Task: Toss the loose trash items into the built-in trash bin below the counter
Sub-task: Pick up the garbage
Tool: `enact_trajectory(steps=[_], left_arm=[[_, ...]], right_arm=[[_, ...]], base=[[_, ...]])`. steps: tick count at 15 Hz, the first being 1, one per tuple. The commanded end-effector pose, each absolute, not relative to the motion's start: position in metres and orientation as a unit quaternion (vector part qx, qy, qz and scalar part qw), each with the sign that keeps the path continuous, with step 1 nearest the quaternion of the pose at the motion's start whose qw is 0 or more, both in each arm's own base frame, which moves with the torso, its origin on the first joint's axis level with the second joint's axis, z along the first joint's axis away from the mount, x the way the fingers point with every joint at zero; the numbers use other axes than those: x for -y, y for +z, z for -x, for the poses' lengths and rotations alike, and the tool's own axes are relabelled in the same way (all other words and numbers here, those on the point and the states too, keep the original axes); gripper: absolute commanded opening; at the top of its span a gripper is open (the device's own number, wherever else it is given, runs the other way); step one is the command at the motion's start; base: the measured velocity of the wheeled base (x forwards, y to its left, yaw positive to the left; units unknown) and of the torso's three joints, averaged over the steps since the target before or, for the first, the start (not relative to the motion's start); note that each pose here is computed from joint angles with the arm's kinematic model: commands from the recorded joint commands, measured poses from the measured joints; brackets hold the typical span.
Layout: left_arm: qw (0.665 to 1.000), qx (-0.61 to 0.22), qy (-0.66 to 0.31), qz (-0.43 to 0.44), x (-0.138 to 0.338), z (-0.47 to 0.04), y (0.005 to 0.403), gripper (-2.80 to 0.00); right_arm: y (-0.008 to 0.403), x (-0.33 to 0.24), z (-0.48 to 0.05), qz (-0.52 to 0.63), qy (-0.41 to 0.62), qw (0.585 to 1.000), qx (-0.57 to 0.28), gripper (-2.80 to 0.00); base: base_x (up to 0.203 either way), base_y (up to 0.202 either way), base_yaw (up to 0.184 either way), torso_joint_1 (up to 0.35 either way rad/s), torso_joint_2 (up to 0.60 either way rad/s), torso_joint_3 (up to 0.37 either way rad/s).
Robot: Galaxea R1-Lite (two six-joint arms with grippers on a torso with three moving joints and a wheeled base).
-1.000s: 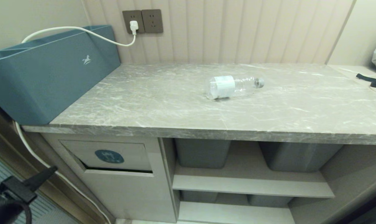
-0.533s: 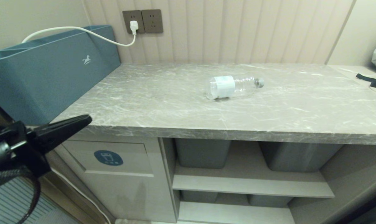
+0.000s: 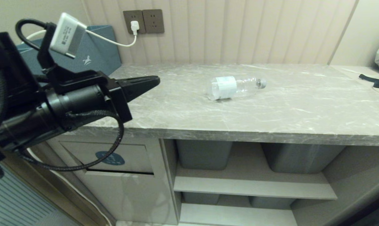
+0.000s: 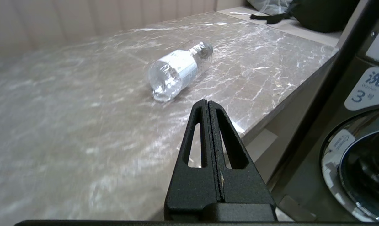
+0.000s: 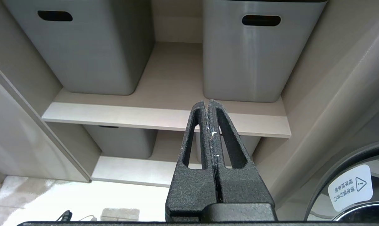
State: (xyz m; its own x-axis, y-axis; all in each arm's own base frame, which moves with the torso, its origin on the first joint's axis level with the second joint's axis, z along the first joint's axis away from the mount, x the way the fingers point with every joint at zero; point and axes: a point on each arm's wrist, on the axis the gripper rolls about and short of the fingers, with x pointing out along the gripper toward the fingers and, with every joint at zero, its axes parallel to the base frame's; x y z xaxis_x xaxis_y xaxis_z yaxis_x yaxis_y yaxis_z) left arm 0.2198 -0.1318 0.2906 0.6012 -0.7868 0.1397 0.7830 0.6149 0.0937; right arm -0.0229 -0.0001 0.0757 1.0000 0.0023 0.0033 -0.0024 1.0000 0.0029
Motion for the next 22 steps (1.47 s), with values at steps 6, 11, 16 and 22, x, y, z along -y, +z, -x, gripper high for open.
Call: enact_trajectory(steps=[6, 11, 16, 22], left_arm=[[0.879, 0.086, -0.466, -0.052, 0.159, -0.259, 0.281, -2.80], [0.878, 0.081, -0.468, -0.064, 0.164, -0.267, 0.273, -2.80], [0.872, 0.092, -0.475, -0.075, 0.173, -0.282, 0.274, -2.80], [0.848, 0.091, -0.514, -0.095, 0.197, -0.320, 0.268, -2.80]], right_arm=[[0.076, 0.000, 0.023, -0.001, 0.002, 1.000, 0.002, -2.80], [0.076, 0.000, 0.023, 0.003, 0.002, 1.000, 0.002, -2.80], [0.076, 0.000, 0.023, 0.001, 0.002, 1.000, 0.002, -2.80], [0.076, 0.000, 0.023, 0.000, 0.002, 1.000, 0.002, -2.80]], base=[[0.000, 0.000, 0.000, 0.000, 0.00, 0.000], [0.000, 0.000, 0.000, 0.019, -0.04, -0.021], [0.000, 0.000, 0.000, 0.197, -0.44, -0.238], [0.000, 0.000, 0.000, 0.252, -0.54, -0.289]])
